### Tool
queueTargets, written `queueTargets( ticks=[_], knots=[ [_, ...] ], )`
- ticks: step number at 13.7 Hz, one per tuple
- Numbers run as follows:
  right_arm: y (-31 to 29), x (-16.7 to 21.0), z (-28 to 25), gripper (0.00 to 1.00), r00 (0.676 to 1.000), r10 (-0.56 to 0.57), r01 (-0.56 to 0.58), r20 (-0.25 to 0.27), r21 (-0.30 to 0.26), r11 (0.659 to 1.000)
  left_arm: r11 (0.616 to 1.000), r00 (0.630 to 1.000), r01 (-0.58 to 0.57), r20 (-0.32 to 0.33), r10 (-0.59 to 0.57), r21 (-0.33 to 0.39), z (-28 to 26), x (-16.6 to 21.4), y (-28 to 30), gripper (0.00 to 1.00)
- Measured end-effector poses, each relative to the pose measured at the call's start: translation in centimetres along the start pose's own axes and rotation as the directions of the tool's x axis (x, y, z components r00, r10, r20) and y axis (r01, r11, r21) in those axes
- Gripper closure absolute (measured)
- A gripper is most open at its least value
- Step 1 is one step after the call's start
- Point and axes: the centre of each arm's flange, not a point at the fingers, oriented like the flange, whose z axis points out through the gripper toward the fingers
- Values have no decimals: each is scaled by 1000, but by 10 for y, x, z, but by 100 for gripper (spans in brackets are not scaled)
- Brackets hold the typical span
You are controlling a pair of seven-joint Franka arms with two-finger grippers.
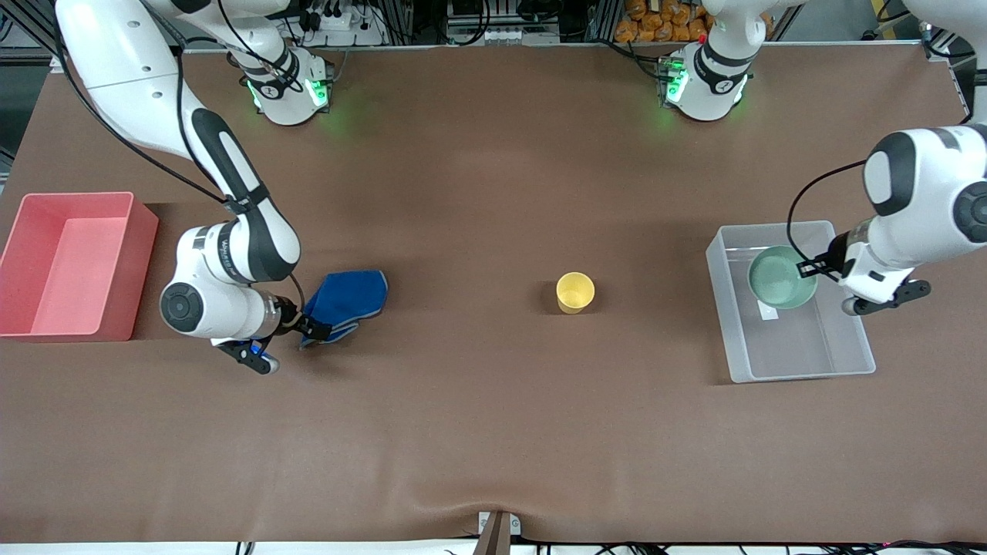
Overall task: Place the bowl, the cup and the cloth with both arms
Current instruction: 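Lift the green bowl into the clear bin while the right gripper grasps the cloth, then release the bowl in the clear bin while the right gripper lifts the cloth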
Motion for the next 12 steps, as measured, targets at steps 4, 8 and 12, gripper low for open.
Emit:
queueTargets(
  ticks=[4, 8, 12],
  knots=[
    [-5, -14, 11, 0, 996, 61, -66, 68, 66, 996, 999, 999, -33, -28, 33, 7, 41, -17, 0, 97],
    [-12, -28, 19, 0, 995, 51, -56, 85, 57, 997, 999, 999, -38, -35, 38, 7, 54, -24, -2, 97],
    [-8, -29, 24, 0, 994, 57, -62, 94, 49, 997, 999, 998, -38, -57, 37, -4, 76, -36, -5, 97]
  ],
)
